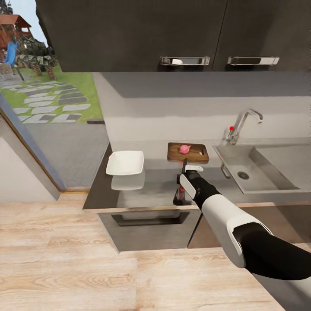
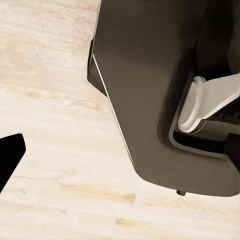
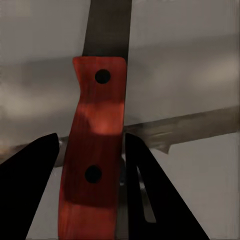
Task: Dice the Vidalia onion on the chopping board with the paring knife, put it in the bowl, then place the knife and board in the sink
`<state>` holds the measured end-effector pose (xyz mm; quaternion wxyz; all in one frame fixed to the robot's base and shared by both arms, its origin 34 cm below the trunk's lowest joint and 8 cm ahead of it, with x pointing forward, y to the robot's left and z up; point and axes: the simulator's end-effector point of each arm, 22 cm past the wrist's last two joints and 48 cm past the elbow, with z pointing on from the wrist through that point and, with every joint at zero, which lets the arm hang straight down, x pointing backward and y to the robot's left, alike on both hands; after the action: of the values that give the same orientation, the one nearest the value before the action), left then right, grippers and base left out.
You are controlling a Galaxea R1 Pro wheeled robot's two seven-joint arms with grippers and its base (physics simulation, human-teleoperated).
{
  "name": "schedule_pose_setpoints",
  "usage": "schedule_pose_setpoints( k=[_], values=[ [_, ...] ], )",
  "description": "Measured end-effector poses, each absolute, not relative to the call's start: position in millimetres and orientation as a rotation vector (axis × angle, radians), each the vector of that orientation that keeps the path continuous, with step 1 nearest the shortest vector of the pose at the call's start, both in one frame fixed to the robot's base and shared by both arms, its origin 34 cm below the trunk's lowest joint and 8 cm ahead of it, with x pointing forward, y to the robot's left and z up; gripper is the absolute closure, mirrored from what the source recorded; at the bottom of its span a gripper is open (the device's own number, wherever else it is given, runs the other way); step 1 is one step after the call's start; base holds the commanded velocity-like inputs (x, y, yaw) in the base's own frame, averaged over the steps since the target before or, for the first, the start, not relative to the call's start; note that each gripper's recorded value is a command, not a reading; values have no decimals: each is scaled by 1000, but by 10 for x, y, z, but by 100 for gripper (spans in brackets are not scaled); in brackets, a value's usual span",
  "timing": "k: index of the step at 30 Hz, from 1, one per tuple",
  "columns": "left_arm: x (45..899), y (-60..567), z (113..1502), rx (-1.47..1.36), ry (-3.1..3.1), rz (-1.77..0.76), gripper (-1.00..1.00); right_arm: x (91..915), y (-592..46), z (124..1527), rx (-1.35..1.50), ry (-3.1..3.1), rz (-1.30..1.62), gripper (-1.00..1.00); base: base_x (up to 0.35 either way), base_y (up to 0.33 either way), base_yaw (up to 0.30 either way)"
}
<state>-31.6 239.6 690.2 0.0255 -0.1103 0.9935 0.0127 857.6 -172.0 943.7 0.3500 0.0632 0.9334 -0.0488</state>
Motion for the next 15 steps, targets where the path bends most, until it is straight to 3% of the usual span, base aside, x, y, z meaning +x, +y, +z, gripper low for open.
schedule_pose_setpoints(
  k=[15],
  values=[
    [-245,2397,6869,-342,3049,36,-100,8687,-1704,9784,170,2349,-106,100,-2,0,0]
  ],
)
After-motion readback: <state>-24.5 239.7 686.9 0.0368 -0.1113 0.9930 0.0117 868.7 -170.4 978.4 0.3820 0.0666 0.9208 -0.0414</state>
